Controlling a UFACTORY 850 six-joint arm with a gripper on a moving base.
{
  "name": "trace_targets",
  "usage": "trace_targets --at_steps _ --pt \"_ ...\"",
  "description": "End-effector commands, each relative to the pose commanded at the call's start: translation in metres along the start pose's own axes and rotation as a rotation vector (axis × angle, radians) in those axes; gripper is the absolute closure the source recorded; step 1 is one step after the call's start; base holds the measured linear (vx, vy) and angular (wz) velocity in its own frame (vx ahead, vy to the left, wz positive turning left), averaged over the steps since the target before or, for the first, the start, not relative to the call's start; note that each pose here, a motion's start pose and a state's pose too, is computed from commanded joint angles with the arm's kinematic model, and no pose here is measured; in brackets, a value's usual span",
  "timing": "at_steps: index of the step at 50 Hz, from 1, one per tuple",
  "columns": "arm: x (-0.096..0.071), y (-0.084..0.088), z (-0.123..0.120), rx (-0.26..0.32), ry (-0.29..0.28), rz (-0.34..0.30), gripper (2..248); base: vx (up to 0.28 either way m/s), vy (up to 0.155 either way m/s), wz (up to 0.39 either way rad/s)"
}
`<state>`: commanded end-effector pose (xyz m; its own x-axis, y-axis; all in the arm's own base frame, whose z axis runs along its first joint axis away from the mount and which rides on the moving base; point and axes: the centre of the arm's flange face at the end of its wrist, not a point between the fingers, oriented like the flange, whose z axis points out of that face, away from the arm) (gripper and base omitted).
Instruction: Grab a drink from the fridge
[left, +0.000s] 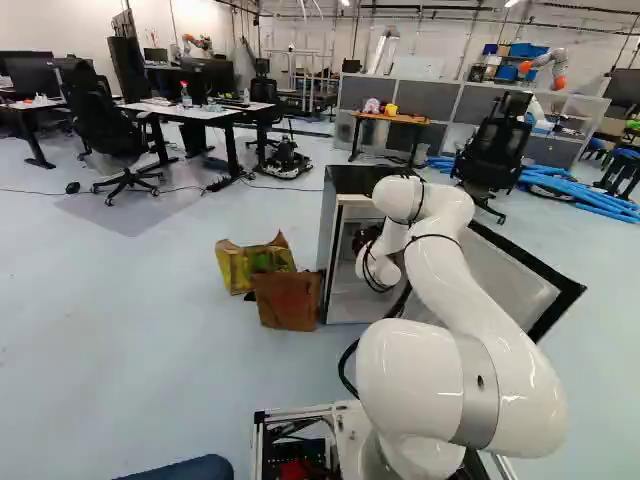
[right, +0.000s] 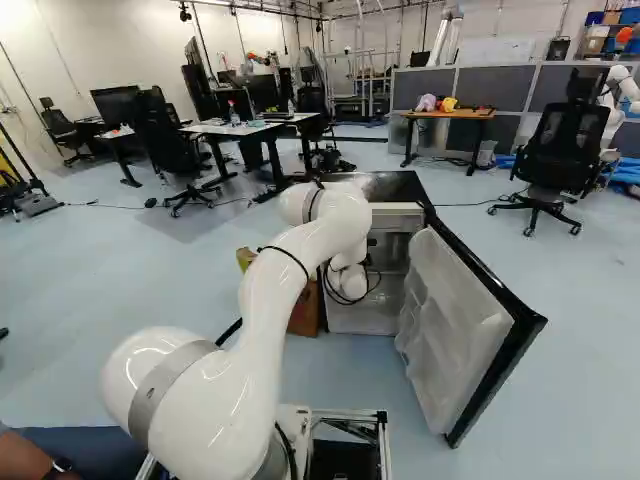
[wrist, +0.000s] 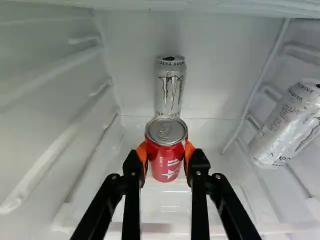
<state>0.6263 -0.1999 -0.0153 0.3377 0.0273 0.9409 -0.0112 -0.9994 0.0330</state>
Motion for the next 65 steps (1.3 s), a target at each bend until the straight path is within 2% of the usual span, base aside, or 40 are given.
trace_targets --at_steps 23,65 --pt "0.002 -0.004 -0.03 0.0 -0.049 0.018 156 0.0 0.0 0.0" --pt "0.052 -0.014 -0.113 -0.006 -0.11 0.045 156 0.0 0.0 0.0"
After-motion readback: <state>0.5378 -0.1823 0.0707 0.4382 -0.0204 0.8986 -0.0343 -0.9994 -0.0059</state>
